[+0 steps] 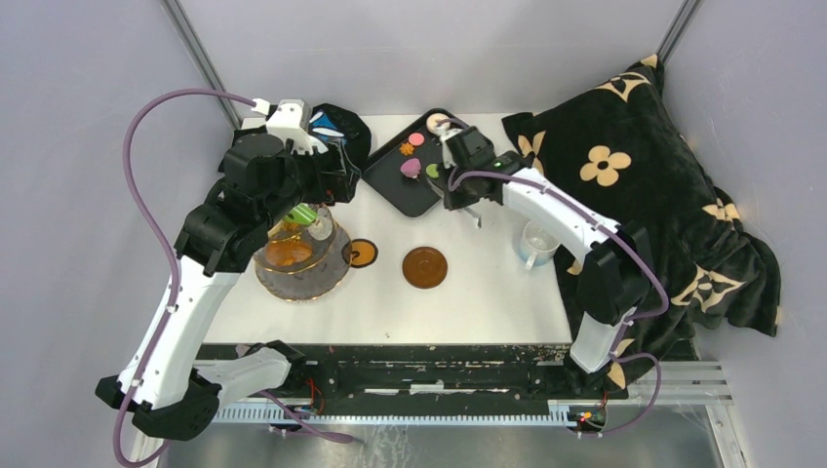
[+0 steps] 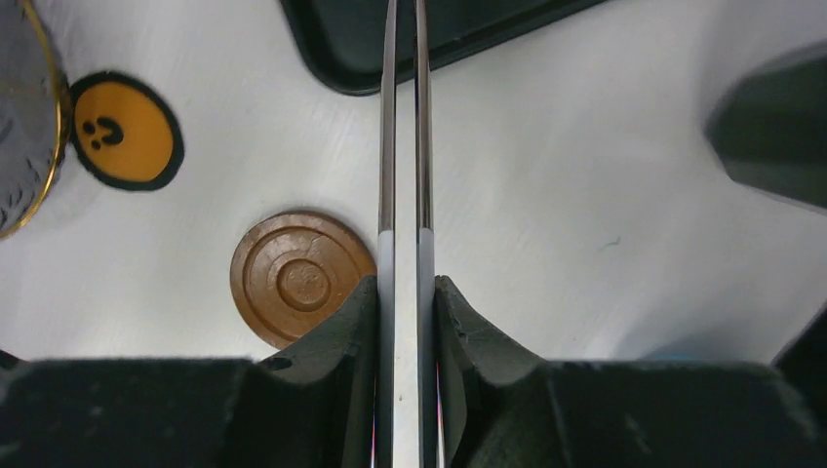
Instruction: Serve the afternoon tea
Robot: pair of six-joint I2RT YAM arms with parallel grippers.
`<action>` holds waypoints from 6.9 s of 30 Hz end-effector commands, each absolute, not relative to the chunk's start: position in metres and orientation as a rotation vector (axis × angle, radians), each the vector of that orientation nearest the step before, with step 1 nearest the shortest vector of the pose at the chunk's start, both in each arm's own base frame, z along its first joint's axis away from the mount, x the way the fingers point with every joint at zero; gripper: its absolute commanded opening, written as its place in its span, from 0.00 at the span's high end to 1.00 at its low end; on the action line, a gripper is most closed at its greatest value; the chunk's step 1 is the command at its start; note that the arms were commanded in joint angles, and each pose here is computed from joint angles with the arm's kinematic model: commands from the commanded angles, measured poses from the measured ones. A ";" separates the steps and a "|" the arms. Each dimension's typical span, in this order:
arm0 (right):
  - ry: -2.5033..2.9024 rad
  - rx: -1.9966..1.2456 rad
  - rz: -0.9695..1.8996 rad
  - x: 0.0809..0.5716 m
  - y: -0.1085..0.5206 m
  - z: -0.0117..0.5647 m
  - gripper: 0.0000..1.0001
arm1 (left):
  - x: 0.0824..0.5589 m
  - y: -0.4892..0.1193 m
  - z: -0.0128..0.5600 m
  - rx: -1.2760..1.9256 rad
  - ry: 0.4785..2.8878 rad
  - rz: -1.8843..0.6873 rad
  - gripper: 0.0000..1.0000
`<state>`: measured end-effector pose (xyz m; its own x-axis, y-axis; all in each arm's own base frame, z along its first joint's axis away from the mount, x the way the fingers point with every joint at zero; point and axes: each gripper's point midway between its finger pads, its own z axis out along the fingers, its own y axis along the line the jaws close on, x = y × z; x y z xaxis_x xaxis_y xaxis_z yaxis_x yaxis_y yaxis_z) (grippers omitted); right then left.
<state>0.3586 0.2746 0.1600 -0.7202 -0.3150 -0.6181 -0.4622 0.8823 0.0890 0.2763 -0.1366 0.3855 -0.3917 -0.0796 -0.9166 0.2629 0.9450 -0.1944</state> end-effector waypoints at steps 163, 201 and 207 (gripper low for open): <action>2.197 -0.637 -0.271 0.392 0.258 0.182 0.99 | 0.285 -0.137 0.395 0.155 1.892 -0.344 0.01; 2.207 -0.722 0.382 0.327 0.320 0.195 0.99 | 0.285 -0.140 0.399 0.160 1.884 -0.361 0.01; 2.211 -0.760 0.644 0.301 0.348 0.195 0.99 | 0.284 -0.139 0.399 0.156 1.883 -0.365 0.01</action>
